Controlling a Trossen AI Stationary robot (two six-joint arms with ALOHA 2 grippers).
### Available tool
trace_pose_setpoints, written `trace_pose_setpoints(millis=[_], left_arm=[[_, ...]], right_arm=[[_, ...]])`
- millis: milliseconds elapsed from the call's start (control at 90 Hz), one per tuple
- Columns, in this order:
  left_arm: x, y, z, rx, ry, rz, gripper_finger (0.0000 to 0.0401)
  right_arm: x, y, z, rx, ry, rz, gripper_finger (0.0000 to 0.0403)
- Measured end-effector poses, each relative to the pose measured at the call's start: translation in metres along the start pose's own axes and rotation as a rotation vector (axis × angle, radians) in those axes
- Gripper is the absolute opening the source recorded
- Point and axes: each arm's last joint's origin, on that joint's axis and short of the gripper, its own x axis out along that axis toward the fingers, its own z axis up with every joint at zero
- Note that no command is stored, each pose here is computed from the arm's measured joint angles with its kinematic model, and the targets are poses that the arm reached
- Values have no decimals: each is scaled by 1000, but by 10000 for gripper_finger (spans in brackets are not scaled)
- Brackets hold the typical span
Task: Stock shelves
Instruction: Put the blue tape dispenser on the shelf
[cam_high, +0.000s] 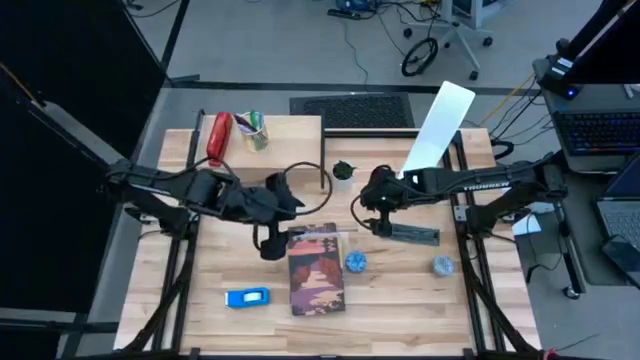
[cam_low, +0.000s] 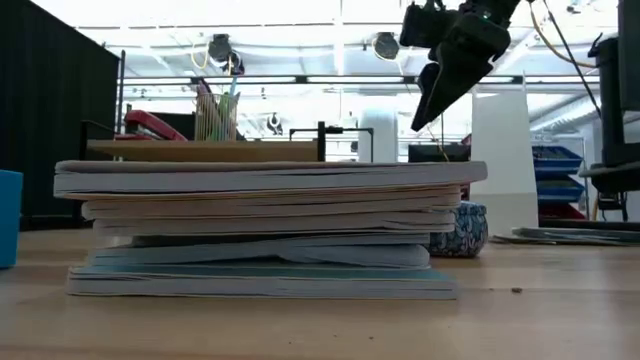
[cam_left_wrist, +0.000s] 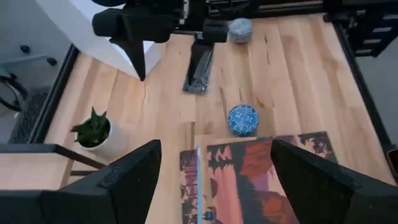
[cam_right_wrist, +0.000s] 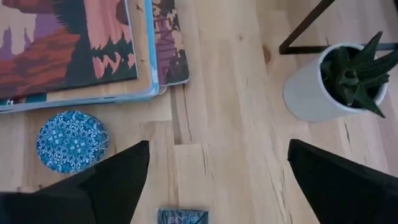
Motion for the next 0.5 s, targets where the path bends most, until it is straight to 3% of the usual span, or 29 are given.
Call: trace_pose_setpoints(millis=[144,356,500], left_arm=[[-1,-3,-4,-84,38,-11,292],[-2,-16,-34,-155,323,5,292],[1,-31,-45,-296,389,-47,292]], right_arm=[[0,0,-2,0,17,1,363],[0,0,-3,-1,27,0,363],[0,0,-3,-8,26,0,363]])
